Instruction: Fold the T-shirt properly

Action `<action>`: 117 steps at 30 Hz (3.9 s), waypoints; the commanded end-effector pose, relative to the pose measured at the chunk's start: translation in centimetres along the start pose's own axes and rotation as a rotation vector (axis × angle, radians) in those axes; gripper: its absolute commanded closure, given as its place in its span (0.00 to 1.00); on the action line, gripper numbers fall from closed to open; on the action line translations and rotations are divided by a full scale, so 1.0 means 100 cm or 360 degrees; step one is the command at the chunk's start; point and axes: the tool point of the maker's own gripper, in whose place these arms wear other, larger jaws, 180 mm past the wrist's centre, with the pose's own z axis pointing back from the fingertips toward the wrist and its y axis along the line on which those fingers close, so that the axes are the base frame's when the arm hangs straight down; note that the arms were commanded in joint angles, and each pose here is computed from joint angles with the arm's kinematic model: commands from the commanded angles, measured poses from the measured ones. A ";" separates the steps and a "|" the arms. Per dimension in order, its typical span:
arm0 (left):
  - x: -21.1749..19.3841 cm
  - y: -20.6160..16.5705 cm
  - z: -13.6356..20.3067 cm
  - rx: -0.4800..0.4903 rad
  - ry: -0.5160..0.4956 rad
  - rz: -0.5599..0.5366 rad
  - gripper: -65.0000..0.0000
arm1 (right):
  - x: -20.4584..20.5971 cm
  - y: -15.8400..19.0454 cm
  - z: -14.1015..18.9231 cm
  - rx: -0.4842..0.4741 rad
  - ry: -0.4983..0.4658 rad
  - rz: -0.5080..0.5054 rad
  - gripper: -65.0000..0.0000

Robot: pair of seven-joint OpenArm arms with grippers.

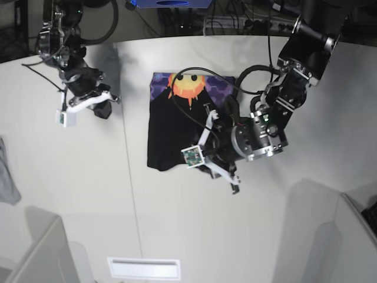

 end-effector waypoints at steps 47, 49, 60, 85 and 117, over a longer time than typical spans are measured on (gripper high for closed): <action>-0.155 -0.096 0.074 0.0052 0.0284 0.0782 1.00 | -0.109 0.064 0.022 0.0327 0.0443 0.0248 1.00; -0.172 -0.089 0.087 0.0138 0.0309 0.0841 1.00 | -0.117 0.060 0.026 0.0315 0.0478 0.0234 1.00; -0.213 -0.076 0.116 0.0280 0.0162 0.0902 1.00 | -0.161 0.020 0.060 0.0186 0.0716 0.0282 1.00; -0.257 -0.244 0.170 -0.0176 0.0666 0.1052 1.00 | -0.242 -0.057 0.131 -0.0068 0.1273 0.0362 1.00; -0.303 -0.445 0.040 -0.0442 0.0785 0.2094 1.00 | -0.418 -0.176 0.087 0.0035 0.1759 0.0780 1.00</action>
